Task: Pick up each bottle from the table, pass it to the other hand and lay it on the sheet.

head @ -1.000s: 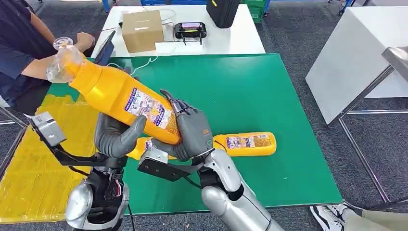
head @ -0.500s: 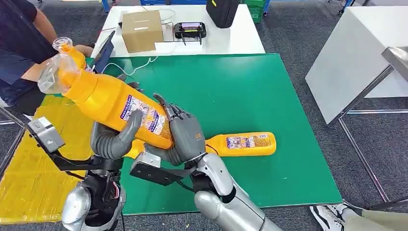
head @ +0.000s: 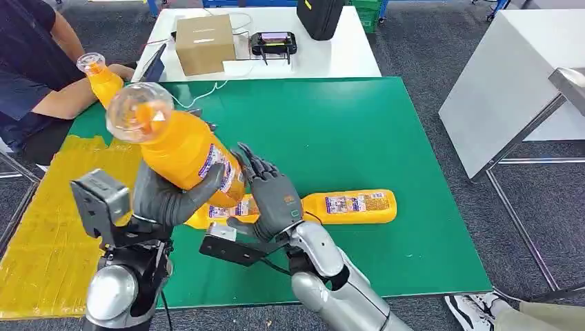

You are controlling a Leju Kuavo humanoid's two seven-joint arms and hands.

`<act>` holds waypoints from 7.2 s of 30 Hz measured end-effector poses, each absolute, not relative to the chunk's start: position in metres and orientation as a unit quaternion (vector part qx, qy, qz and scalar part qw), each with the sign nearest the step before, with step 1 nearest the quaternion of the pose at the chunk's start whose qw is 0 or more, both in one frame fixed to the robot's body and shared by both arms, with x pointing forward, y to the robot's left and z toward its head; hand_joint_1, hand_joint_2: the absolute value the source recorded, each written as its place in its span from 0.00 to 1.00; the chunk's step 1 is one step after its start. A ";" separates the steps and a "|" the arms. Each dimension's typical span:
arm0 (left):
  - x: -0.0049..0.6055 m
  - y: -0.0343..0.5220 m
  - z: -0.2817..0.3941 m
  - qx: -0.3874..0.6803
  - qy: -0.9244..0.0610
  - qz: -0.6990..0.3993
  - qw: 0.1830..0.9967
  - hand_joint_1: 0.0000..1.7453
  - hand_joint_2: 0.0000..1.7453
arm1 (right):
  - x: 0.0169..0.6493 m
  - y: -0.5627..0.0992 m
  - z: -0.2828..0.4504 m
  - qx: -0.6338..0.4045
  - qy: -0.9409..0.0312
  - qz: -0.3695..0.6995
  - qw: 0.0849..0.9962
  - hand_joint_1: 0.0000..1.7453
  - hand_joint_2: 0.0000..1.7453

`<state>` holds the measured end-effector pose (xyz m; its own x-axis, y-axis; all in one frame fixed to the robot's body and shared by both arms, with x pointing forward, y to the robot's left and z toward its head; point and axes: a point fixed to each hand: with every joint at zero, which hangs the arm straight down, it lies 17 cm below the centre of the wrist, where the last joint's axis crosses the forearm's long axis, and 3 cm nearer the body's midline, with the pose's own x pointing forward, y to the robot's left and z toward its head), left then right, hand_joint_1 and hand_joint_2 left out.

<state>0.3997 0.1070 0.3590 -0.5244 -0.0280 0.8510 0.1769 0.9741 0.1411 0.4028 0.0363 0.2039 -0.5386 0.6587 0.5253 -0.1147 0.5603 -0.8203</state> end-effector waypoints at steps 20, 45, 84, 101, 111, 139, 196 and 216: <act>0.539 0.219 0.251 0.461 -0.650 -0.412 0.442 1.00 1.00 | 0.386 0.043 0.201 -0.171 -0.746 0.479 0.430 0.00 1.00; 0.544 0.254 0.095 0.409 -0.503 -0.543 0.534 0.00 0.00 | 0.374 0.043 0.210 -0.167 -0.750 0.484 0.418 0.00 1.00; 0.500 0.168 0.290 -0.002 -0.811 -0.139 0.569 0.00 0.00 | 0.443 0.017 0.074 -0.167 -0.588 0.606 0.509 0.00 1.00; 0.477 0.113 0.332 -0.092 -0.833 -0.140 0.528 0.00 0.00 | 0.430 0.004 -0.010 -0.175 -0.401 0.771 0.462 1.00 1.00; 0.480 0.110 0.347 -0.089 -0.844 -0.121 0.515 0.00 0.00 | 0.421 -0.002 -0.033 -0.179 -0.357 0.806 0.437 1.00 1.00; 0.459 0.214 0.326 -0.102 -0.817 0.060 0.564 0.00 1.00 | 0.439 -0.012 0.160 0.010 -0.715 0.256 0.651 1.00 1.00; 0.470 0.163 0.287 0.354 -0.734 -0.335 0.472 1.00 1.00 | 0.392 -0.010 0.192 -0.196 -0.722 0.453 0.485 0.00 1.00; 0.486 0.291 0.065 0.434 -0.485 -0.511 0.562 1.00 1.00 | 0.391 -0.126 0.185 -0.300 -0.678 0.437 0.510 0.00 1.00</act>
<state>0.4858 0.2912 0.0653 0.0081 -0.9948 0.1012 0.1532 0.1012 0.9830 0.3914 -0.1261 0.1850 -0.3003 0.8519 0.4290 -0.0395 0.4382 -0.8980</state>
